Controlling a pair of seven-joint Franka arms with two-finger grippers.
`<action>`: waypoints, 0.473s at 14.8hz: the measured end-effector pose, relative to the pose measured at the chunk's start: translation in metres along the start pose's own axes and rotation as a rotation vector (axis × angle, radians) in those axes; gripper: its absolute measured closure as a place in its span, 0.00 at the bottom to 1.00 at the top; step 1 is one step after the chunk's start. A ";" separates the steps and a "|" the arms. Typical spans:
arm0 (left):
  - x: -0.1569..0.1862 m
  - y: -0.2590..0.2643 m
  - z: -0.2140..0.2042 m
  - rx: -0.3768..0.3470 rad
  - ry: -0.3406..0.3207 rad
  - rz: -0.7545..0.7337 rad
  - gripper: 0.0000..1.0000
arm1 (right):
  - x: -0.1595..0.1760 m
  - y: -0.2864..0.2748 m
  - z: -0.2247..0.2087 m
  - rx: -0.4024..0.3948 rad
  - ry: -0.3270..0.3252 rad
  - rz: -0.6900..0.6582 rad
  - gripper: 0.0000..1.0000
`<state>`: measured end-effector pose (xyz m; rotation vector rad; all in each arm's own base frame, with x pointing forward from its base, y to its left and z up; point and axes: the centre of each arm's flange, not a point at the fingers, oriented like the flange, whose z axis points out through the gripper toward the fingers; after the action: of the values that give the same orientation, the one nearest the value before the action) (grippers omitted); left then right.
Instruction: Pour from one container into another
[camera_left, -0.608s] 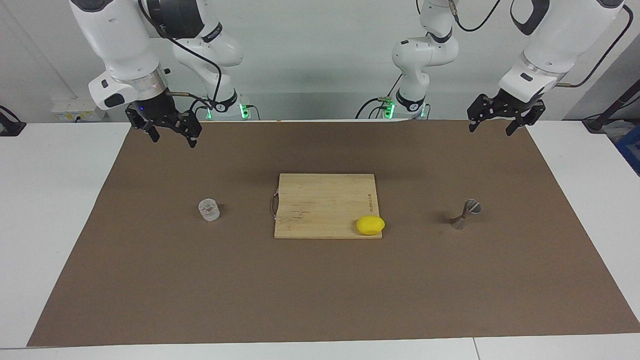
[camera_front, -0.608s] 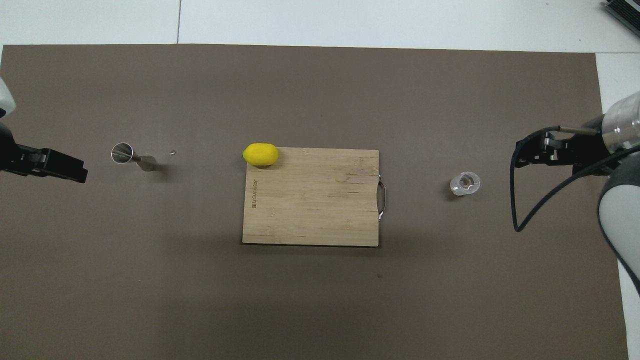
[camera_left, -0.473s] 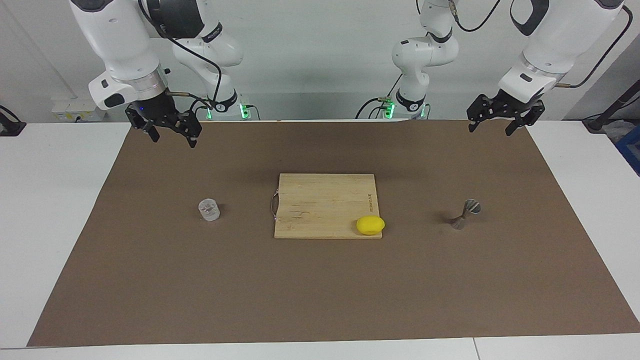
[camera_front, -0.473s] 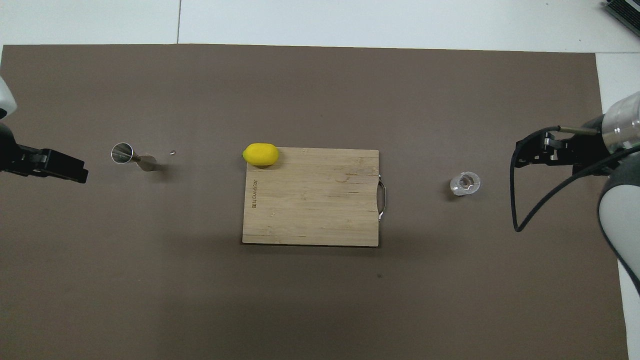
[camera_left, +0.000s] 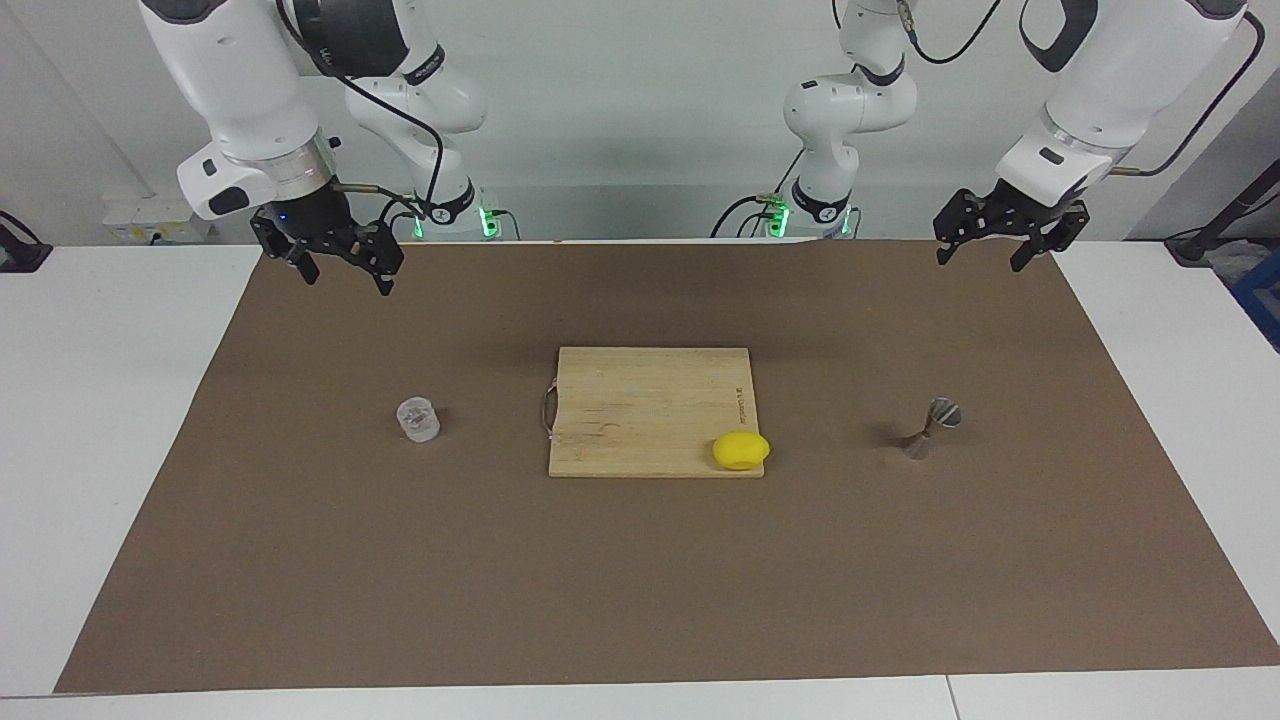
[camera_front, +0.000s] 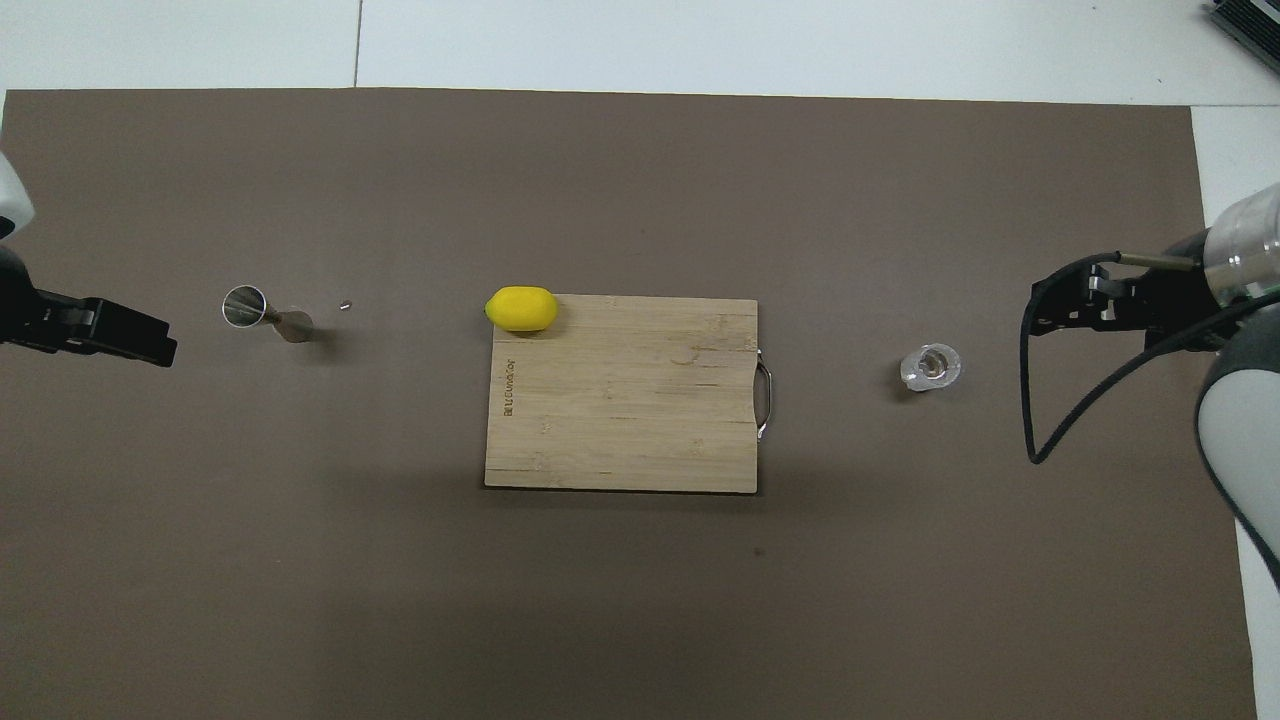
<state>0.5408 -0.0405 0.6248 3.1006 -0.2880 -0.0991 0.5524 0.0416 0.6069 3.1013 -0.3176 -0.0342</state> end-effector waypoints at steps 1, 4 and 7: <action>0.000 0.000 0.000 0.000 0.000 -0.009 0.00 | 0.000 0.000 0.000 0.000 0.000 0.000 0.00; 0.003 0.003 0.002 0.002 0.013 -0.045 0.00 | 0.000 0.000 0.000 0.000 0.000 0.000 0.00; 0.008 0.005 0.019 0.001 0.021 -0.110 0.00 | 0.000 0.000 0.000 0.000 0.000 0.000 0.00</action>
<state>0.5465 -0.0473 0.6056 3.1154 -0.1172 -0.0691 0.5524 0.0416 0.6069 3.1013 -0.3176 -0.0342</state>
